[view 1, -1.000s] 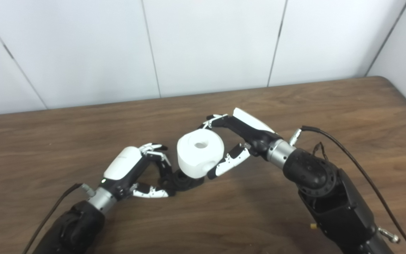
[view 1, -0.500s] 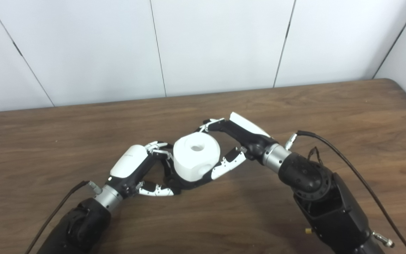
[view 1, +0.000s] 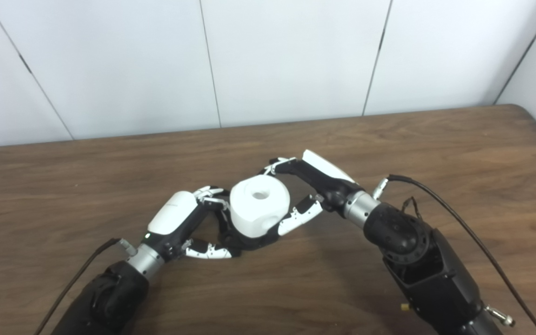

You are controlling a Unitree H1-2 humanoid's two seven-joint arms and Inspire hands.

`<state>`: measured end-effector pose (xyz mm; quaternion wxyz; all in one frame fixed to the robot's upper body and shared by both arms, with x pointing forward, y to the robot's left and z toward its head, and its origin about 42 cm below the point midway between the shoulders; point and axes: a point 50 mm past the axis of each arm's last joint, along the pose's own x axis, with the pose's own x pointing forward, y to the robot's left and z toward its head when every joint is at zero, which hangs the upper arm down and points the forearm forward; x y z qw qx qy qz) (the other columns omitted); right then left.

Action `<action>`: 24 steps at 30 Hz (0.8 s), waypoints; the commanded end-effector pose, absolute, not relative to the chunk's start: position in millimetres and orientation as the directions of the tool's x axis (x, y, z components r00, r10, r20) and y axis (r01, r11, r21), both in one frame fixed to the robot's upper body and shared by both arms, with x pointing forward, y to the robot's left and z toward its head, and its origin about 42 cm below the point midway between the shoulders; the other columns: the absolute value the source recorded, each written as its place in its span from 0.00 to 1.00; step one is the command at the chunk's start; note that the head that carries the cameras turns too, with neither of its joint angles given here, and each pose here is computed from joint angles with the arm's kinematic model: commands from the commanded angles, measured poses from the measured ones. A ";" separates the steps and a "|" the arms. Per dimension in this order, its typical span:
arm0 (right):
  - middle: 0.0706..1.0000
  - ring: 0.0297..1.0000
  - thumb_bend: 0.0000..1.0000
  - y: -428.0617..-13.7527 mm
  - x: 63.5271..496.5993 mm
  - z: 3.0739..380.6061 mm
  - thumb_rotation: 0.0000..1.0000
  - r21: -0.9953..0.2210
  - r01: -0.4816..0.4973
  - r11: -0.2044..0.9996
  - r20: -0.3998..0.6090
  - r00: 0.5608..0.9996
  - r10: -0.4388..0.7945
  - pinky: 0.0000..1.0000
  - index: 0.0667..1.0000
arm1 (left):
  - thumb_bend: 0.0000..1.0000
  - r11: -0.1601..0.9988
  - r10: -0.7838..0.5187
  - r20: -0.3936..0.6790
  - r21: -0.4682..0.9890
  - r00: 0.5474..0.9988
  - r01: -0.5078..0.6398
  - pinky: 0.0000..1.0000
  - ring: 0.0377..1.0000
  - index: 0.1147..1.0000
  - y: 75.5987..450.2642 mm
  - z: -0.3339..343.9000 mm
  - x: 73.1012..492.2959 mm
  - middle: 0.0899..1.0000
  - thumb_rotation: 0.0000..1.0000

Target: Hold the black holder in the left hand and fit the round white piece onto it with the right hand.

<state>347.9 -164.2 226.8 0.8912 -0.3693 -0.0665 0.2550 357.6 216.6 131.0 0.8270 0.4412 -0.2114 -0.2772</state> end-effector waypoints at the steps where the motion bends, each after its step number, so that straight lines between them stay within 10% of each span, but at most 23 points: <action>1: 0.78 0.93 0.52 -160.0 350.7 245.7 0.15 -0.715 -0.350 0.605 0.032 0.848 0.529 1.00 0.45 | 0.52 0.394 -0.670 0.010 0.852 0.742 0.345 0.93 0.85 0.42 214.6 113.5 345.4 0.63 0.05; 24: 0.79 0.94 0.52 -156.5 354.9 227.6 0.15 -0.717 -0.383 0.583 -0.005 0.839 0.544 1.00 0.45 | 0.52 0.401 -0.677 0.030 0.852 0.735 0.335 0.91 0.85 0.42 211.9 114.4 341.3 0.63 0.05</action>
